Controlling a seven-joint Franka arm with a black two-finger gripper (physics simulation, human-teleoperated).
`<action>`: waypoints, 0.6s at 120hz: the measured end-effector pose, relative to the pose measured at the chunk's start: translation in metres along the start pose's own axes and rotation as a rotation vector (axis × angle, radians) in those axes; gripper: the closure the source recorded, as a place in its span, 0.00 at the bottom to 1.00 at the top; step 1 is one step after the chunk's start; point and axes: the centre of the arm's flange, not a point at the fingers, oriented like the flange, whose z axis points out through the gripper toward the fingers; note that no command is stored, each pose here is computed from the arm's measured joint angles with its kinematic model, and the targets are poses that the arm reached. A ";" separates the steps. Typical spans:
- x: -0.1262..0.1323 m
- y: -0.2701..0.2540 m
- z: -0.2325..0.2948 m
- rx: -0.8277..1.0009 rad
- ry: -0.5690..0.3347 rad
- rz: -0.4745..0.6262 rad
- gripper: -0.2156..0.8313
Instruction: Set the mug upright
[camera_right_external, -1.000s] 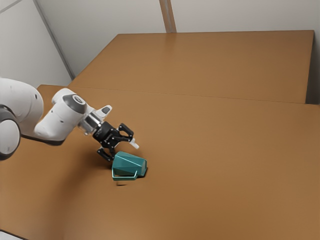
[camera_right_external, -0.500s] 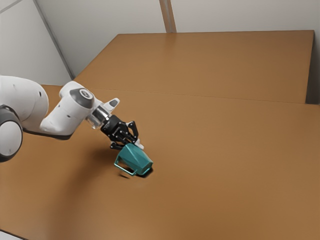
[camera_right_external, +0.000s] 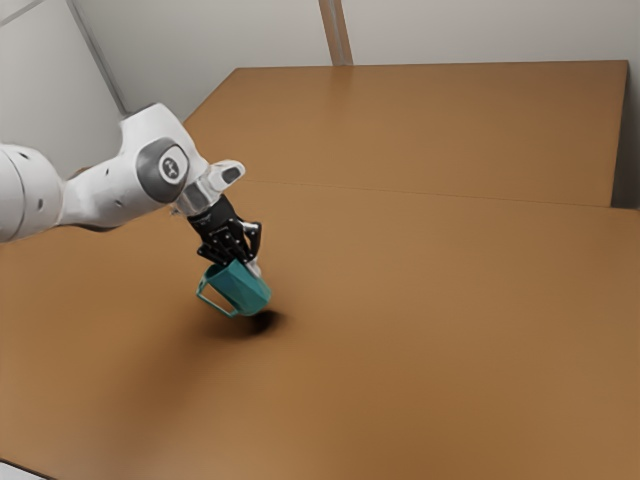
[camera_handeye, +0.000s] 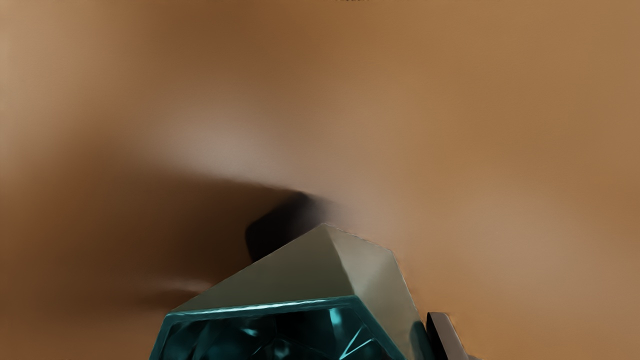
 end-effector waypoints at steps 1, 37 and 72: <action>-0.001 0.001 0.000 0.009 0.003 0.006 0.95; -0.028 0.026 0.016 0.249 0.073 0.170 0.95; -0.037 0.054 0.042 0.366 0.121 0.272 0.95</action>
